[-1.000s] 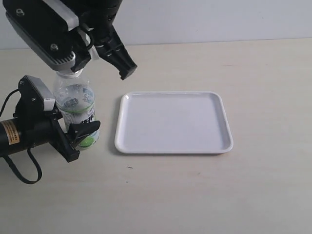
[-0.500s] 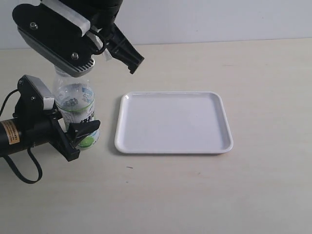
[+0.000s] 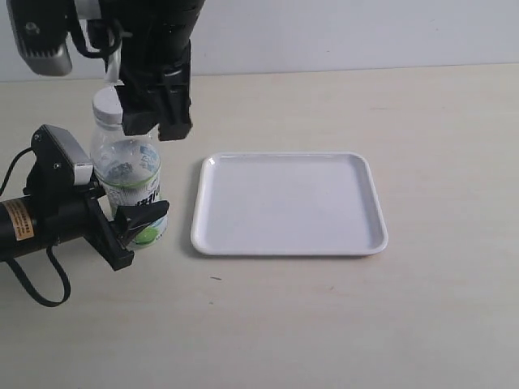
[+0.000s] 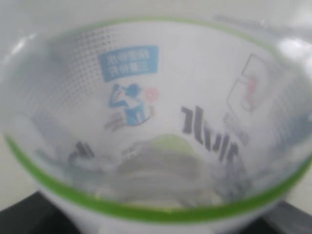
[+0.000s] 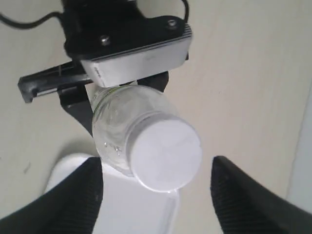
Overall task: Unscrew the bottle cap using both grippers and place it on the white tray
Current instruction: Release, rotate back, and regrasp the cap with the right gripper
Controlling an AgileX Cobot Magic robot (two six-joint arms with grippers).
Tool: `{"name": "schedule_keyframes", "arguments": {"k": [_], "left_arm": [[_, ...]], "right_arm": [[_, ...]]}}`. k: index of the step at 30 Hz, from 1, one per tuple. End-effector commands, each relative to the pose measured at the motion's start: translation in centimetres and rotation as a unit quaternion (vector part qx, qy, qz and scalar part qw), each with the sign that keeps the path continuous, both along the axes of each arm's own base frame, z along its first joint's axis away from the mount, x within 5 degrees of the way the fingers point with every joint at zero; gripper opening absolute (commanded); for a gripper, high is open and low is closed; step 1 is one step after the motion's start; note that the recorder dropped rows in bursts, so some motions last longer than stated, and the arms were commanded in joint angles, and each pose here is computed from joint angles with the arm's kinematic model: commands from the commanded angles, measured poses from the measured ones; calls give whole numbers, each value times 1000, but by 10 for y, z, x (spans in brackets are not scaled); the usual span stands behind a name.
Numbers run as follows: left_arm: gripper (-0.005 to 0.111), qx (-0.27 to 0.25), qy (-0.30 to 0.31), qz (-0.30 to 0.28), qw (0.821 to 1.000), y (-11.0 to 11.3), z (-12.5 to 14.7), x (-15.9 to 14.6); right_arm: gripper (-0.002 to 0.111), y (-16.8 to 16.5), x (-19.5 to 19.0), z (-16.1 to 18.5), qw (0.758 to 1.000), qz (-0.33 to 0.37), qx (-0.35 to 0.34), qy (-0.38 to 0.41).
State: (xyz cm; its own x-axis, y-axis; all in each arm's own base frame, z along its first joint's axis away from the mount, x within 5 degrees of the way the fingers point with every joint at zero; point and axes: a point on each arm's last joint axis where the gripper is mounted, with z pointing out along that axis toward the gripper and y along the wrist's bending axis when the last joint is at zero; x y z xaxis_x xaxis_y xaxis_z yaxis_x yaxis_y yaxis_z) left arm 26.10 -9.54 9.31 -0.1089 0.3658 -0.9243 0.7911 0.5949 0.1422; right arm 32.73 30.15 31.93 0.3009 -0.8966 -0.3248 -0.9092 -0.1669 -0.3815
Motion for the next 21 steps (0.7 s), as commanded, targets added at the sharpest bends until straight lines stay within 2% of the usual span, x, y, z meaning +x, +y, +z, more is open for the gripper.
{"name": "schedule_keyframes", "arguments": {"k": [1, 6, 10, 14, 21], "left_arm": [[0, -16, -32, -5, 999, -2, 9, 1], [0, -16, -34, -6, 999, -2, 9, 2], [0, -23, -39, -5, 999, -3, 10, 2], [0, -23, -40, -8, 999, -3, 10, 1], [0, -23, -40, -13, 999, -3, 10, 1]], "right_arm": [[65, 0, 0, 8, 988, -136, 62, 46], [66, 0, 0, 9, 943, -287, 119, 120], [66, 0, 0, 8, 911, -355, 142, 155], [66, 3, 2, 2, 890, -391, 151, 179], [66, 6, 4, -1, 882, -402, 162, 187]]}}
